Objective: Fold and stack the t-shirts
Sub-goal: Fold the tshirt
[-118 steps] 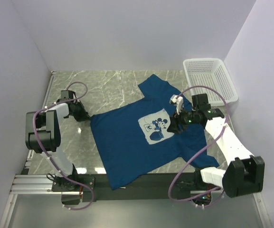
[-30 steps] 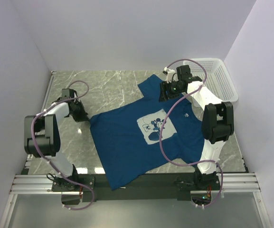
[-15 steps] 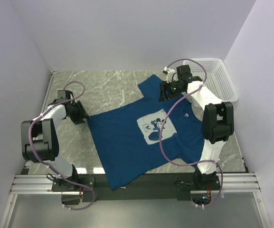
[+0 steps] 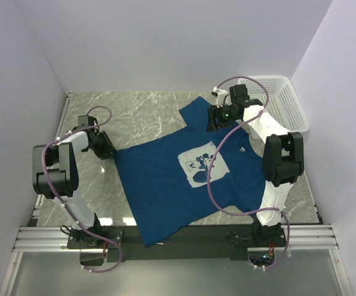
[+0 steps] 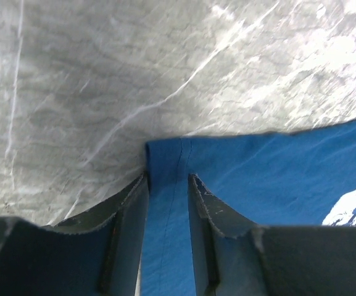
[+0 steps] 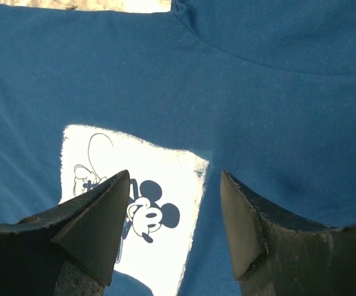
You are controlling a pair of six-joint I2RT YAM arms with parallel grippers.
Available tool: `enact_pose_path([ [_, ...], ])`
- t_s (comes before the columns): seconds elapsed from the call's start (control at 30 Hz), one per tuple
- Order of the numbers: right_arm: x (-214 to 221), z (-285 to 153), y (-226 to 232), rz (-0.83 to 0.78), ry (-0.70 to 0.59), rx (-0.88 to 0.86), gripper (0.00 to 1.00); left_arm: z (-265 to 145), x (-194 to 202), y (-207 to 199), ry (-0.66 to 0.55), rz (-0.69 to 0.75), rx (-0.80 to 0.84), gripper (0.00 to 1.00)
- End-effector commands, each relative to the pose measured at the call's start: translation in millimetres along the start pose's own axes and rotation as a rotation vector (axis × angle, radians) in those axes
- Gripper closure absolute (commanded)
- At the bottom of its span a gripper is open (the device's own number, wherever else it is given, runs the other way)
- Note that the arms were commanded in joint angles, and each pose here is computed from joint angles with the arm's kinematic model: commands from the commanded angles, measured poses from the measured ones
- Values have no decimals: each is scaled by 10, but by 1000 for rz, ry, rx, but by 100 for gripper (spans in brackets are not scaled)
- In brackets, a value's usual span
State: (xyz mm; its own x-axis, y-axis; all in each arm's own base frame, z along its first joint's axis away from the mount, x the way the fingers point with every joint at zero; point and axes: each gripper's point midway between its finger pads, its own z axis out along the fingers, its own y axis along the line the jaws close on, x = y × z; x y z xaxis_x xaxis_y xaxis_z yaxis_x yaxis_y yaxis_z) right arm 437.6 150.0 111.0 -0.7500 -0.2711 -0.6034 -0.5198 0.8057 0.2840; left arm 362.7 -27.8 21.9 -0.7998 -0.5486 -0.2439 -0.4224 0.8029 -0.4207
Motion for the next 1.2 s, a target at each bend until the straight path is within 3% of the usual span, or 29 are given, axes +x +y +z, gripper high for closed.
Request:
enact_pose_path([
  [0.0, -138, -79, 26, -23, -40, -10, 33, 107, -50, 42, -11, 12, -34, 62],
  [0.4, -116, -71, 10, -21, -33, -15, 33, 122, -35, -11, -3, 21, 2, 90],
  [0.6, -62, -36, -48, -51, -4, 1, 33, -36, -132, -132, -64, 48, 45, 99],
  [0.77, -262, 35, -350, -53, 26, 133, 32, -350, -176, -254, -155, 68, 90, 99],
  [0.93, -528, 296, -968, 7, 39, 383, 32, -393, -15, -196, -127, 58, 102, 99],
  [1.17, -660, 520, -1453, -3, 60, 556, 34, -473, 82, -162, -113, 67, 121, 99],
])
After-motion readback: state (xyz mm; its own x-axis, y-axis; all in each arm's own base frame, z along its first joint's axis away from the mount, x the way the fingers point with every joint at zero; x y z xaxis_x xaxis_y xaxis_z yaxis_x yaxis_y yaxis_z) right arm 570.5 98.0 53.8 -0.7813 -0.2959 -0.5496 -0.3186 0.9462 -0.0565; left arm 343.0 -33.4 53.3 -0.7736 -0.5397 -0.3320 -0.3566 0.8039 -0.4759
